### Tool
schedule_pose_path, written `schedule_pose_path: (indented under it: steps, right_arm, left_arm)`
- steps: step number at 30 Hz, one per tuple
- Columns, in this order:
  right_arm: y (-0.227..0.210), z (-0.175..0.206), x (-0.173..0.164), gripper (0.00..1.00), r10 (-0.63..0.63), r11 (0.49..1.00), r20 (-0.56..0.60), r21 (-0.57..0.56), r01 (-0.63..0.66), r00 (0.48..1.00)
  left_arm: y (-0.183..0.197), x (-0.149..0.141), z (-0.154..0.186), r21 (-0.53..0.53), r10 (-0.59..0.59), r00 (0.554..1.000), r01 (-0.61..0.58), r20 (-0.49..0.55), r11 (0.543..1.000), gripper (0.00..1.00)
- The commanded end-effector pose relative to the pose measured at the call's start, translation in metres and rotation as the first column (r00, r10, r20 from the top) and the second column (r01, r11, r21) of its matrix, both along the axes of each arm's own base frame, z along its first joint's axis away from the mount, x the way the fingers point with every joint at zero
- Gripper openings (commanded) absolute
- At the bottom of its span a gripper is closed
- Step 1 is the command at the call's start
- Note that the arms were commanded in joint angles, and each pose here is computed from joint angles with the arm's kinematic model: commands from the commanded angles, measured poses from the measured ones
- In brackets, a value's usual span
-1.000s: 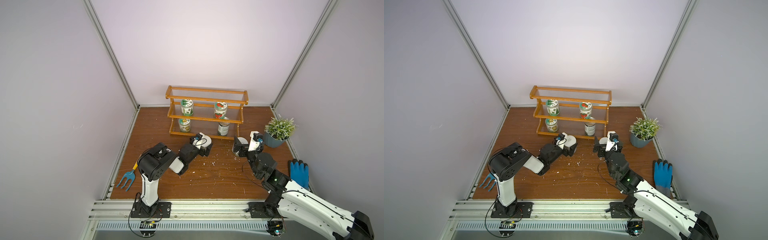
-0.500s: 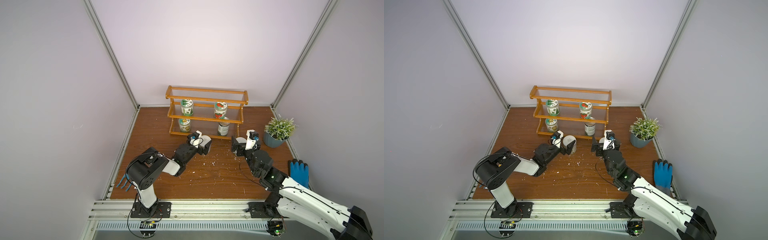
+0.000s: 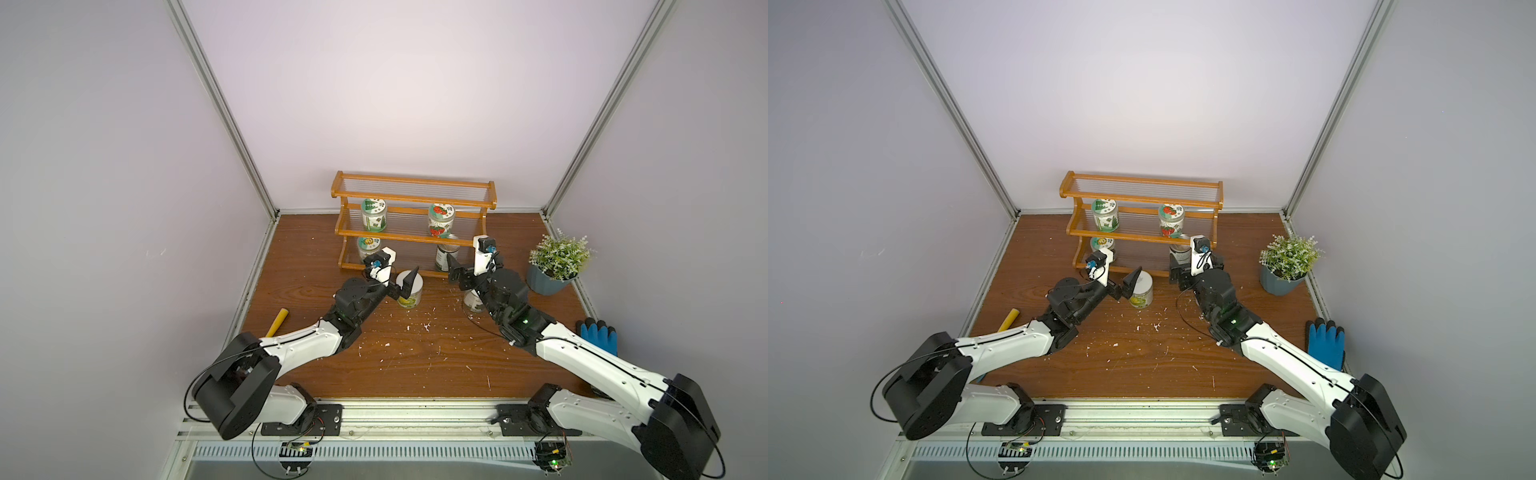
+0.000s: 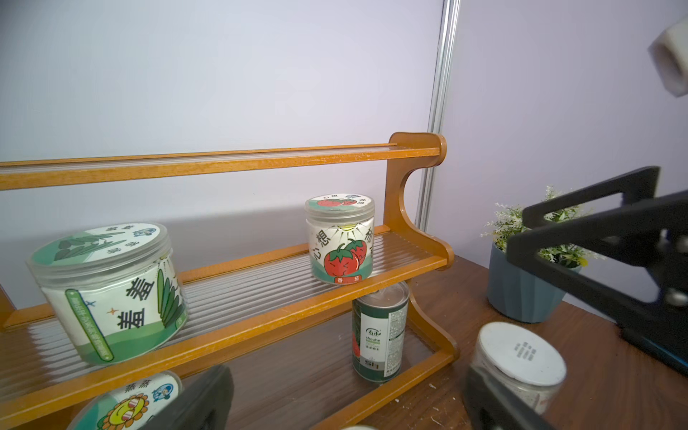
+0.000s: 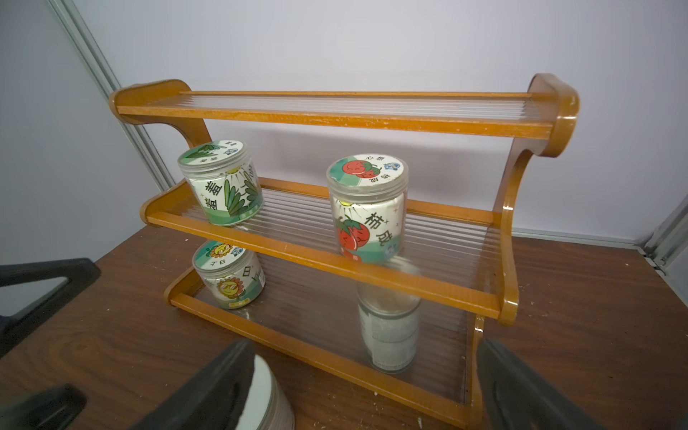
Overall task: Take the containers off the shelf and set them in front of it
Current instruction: 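Place the container at the center of the board, then pick up a container from the shelf.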
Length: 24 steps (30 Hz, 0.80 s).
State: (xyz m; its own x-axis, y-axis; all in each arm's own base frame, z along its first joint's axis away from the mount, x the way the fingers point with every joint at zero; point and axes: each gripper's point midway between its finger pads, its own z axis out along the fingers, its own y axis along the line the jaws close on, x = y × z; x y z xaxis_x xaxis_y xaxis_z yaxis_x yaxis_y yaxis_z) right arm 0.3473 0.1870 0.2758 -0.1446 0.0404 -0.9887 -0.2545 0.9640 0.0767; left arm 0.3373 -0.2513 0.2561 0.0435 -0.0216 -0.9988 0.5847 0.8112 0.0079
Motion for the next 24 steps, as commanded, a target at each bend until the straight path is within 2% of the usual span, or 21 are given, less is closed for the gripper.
schedule_pose_path:
  steps: [1,9,24]
  right_arm:
    - [0.012,0.029,0.014,0.99,0.057,0.998,0.075,0.012,-0.058,0.996]
    - [0.021,0.030,0.047,0.99,0.092,0.996,0.082,-0.012,-0.091,0.992]
    - [0.030,0.016,0.098,0.99,0.032,0.999,0.095,-0.023,-0.030,0.995]
  left_arm:
    - [0.016,0.009,-0.017,0.076,0.046,0.993,-0.038,-0.106,0.996,1.00]
    - [0.040,0.011,-0.002,-0.048,-0.033,0.983,0.025,-0.181,0.999,1.00]
    - [0.055,0.007,0.008,-0.140,-0.144,0.968,0.117,-0.204,0.983,1.00]
